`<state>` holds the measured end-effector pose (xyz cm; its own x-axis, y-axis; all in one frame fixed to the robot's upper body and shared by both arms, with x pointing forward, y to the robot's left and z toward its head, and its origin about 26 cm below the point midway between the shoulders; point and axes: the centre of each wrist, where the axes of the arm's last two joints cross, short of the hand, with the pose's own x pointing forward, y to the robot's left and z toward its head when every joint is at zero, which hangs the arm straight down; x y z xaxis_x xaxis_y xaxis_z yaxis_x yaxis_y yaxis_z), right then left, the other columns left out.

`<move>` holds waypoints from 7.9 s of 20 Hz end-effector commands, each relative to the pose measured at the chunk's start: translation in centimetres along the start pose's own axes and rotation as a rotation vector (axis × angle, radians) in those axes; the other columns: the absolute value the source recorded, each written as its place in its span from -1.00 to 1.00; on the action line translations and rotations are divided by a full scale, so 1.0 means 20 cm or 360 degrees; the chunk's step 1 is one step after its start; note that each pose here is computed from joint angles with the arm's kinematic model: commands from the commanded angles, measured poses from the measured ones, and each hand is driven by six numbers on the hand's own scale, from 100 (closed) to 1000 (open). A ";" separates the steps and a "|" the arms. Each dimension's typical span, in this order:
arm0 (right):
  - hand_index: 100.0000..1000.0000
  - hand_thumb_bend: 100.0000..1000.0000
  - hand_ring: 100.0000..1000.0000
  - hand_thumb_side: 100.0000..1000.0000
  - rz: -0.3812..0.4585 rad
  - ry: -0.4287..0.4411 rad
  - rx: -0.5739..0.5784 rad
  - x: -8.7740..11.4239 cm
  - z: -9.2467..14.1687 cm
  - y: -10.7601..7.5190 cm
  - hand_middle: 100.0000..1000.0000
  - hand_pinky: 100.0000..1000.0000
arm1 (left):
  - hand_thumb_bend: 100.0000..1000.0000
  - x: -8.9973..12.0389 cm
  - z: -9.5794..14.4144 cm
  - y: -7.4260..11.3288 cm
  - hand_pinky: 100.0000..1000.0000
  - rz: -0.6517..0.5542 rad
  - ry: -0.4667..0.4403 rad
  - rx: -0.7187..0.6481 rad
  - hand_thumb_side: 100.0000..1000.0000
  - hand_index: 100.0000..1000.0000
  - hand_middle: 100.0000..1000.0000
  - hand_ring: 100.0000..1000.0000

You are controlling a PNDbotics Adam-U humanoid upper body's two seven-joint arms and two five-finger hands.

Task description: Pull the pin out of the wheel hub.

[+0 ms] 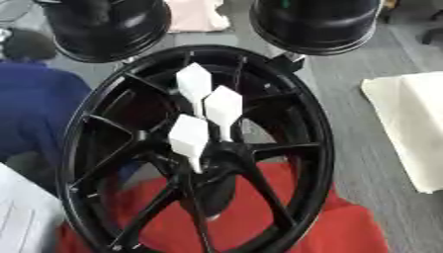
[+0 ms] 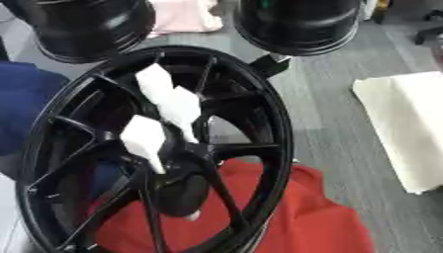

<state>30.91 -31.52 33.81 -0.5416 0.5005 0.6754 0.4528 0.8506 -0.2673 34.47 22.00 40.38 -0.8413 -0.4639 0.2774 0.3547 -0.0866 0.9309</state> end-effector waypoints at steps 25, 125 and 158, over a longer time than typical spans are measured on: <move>0.33 -1.00 0.44 0.00 0.0012 -0.0014 0.0006 0.01 -0.02 -0.01 0.28 0.46 | -0.17 0.11 -0.28 -0.08 0.61 0.0223 0.0029 -0.0229 -0.01 0.67 0.53 0.52; 0.34 -1.00 0.46 0.17 -0.0048 0.0037 0.0019 -0.04 -0.01 0.00 0.29 0.48 | -0.20 -0.09 -0.61 -0.29 0.34 0.0112 0.0163 -0.0346 -0.36 0.36 0.17 0.19; 0.35 -1.00 0.46 0.20 -0.0069 -0.0010 -0.0107 -0.01 -0.02 -0.04 0.30 0.48 | -1.00 0.01 -0.59 -0.32 0.10 -0.0276 0.0120 -0.0123 -0.63 -0.19 -0.16 -0.06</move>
<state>31.58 -32.11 33.04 -0.5495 0.4458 0.7066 0.4568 0.8684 -0.1927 37.18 11.45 30.67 -0.8629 -0.4902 0.1229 0.2713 -0.2443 0.9310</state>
